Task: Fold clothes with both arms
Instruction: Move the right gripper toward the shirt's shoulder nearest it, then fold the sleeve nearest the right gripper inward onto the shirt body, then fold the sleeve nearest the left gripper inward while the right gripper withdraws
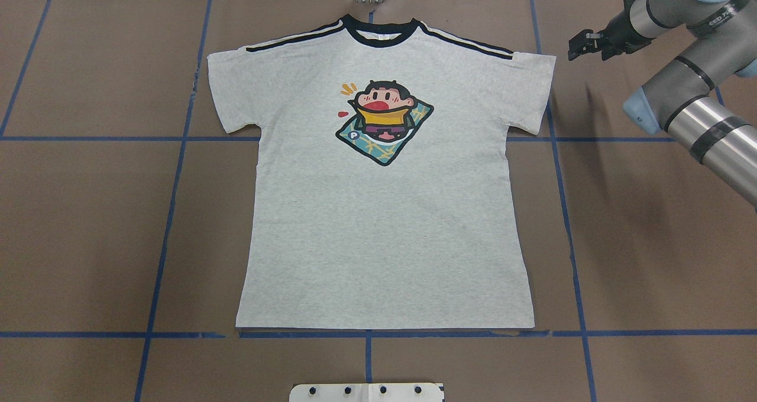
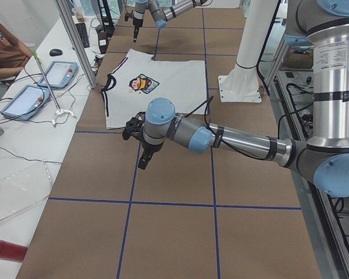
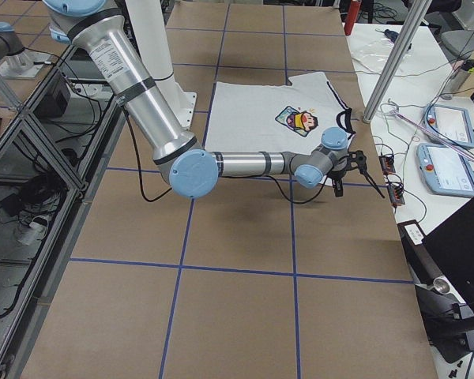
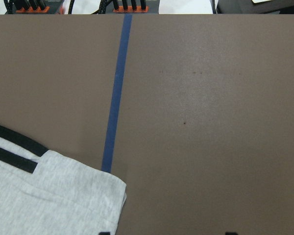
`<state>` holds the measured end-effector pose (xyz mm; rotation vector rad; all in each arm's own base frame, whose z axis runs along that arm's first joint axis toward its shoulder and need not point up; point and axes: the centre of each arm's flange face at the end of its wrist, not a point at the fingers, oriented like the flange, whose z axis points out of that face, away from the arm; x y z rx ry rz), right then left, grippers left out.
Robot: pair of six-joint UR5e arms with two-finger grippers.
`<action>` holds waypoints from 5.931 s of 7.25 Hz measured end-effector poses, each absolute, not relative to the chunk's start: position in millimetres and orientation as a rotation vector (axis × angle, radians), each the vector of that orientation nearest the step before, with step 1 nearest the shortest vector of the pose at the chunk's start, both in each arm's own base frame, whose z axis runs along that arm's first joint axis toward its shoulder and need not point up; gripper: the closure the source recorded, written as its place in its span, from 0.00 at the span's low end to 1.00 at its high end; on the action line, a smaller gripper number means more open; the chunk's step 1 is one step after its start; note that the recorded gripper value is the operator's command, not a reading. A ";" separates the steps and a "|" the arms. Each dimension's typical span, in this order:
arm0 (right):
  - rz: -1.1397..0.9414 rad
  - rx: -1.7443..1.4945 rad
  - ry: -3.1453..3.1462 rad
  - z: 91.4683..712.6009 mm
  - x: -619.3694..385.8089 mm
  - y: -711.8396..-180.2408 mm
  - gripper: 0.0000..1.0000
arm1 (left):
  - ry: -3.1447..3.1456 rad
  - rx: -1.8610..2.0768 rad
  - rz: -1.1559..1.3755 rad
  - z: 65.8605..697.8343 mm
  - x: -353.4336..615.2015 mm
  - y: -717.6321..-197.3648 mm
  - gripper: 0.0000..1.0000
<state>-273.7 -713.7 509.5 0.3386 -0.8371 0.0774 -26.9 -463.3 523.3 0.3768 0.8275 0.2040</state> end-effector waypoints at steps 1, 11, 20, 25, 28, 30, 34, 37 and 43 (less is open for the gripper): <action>0.101 0.365 -0.804 506.3 -291.9 -714.9 0.23 | 0.827 0.377 0.204 523.5 -27.0 -463.4 0.00; 0.211 0.378 -0.826 499.3 -347.0 -739.3 0.99 | 0.825 0.372 0.204 528.2 -27.0 -464.7 0.00; 0.379 0.352 -0.982 365.6 -458.8 -718.9 1.00 | 0.827 0.371 0.201 527.2 -26.8 -465.2 0.00; 0.456 0.385 -0.880 363.0 -480.1 -747.3 1.00 | 0.828 0.371 0.201 526.8 -26.8 -464.9 0.00; 0.477 0.414 -0.855 366.9 -472.8 -753.7 0.00 | 0.829 0.375 0.202 525.3 -26.5 -465.5 0.00; 0.477 0.429 -0.868 357.1 -470.7 -754.1 0.00 | 0.841 0.382 0.182 517.5 -22.5 -471.3 0.00; 0.402 0.381 -1.035 328.7 -412.9 -680.9 0.00 | 0.955 0.310 0.053 478.1 63.5 -523.1 0.00; 0.353 0.309 -1.084 330.5 -343.2 -584.8 0.00 | 1.021 0.178 -0.003 438.6 180.7 -602.2 0.05; 0.325 0.266 -1.123 347.8 -267.8 -501.4 0.00 | 1.041 0.245 -0.169 442.1 330.2 -729.7 0.36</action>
